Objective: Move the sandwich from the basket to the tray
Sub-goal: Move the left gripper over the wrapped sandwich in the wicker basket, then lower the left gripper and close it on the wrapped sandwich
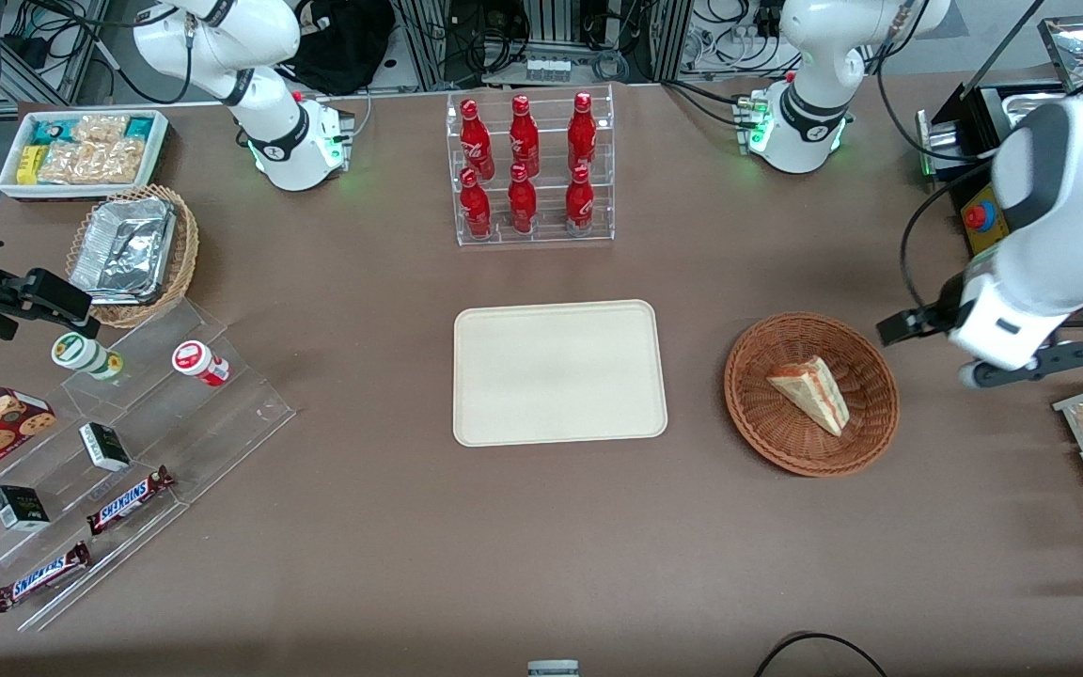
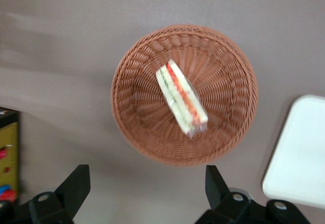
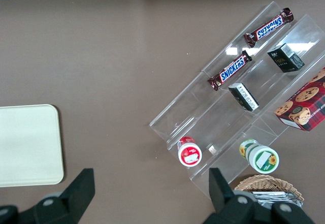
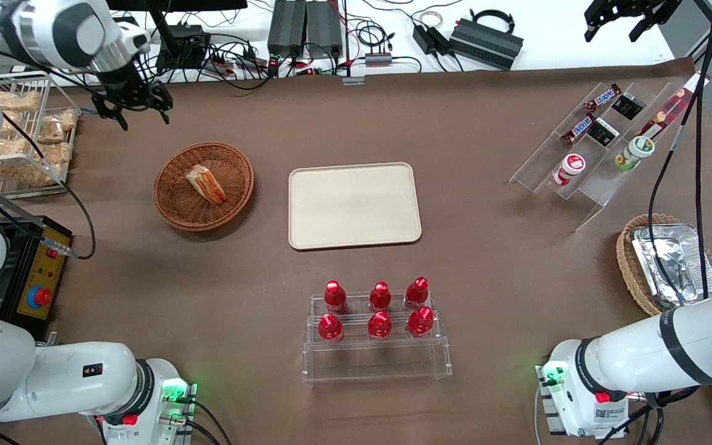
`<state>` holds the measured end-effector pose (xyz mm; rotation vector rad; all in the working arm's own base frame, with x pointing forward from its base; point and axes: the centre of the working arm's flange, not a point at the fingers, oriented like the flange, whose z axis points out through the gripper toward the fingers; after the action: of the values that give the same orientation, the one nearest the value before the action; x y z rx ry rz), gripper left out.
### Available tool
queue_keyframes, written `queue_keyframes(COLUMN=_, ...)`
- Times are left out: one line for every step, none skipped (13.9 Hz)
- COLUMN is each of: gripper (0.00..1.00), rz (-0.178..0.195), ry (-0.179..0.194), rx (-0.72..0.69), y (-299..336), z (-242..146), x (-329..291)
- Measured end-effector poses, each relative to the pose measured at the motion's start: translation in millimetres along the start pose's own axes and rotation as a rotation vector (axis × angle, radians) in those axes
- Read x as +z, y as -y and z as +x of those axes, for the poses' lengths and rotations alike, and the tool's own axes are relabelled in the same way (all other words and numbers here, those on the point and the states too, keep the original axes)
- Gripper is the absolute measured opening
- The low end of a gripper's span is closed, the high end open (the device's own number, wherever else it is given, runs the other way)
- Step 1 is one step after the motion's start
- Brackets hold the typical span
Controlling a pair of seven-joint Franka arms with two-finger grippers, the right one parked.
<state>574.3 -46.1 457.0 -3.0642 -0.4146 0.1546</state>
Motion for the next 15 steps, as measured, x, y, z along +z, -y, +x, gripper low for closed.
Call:
queue_keyframes(gripper=1.0, rz=-0.008, ry=-0.02, rx=-0.049, y=-5, z=-1, x=17)
queue_keyframes(gripper=1.0, rz=-0.017, ry=-0.036, rx=-0.097, y=-11, z=-3, x=31)
queue_keyframes(gripper=1.0, rz=-0.027, ry=-0.05, rx=-0.149, y=-18, z=-5, x=44)
queue_keyframes(gripper=1.0, rz=-0.041, ry=-0.067, rx=-0.209, y=-25, z=-7, x=57)
queue_keyframes(gripper=1.0, rz=-0.059, ry=-0.087, rx=-0.267, y=-33, z=-10, x=68)
queue_keyframes(gripper=1.0, rz=-0.08, ry=-0.106, rx=-0.326, y=-38, z=-13, x=81)
queue_keyframes(gripper=1.0, rz=-0.099, ry=-0.12, rx=-0.38, y=-42, z=-16, x=95)
queue_keyframes(gripper=1.0, rz=-0.11, ry=-0.123, rx=-0.42, y=-44, z=-18, x=109)
queue_keyframes(gripper=1.0, rz=-0.114, ry=-0.117, rx=-0.443, y=-45, z=-20, x=121)
queue_keyframes(gripper=1.0, rz=-0.112, ry=-0.107, rx=-0.455, y=-46, z=-22, x=131)
queue_keyframes(gripper=1.0, rz=-0.109, ry=-0.098, rx=-0.459, y=-47, z=-22, x=137)
queue_keyframes(gripper=1.0, rz=-0.106, ry=-0.089, rx=-0.461, y=-47, z=-22, x=143)
queue_keyframes(gripper=1.0, rz=-0.104, ry=-0.083, rx=-0.46, y=-48, z=-23, x=149)
queue_keyframes(gripper=1.0, rz=-0.106, ry=-0.081, rx=-0.456, y=-50, z=-24, x=156)
queue_keyframes(gripper=1.0, rz=-0.112, ry=-0.082, rx=-0.452, y=-53, z=-25, x=163)
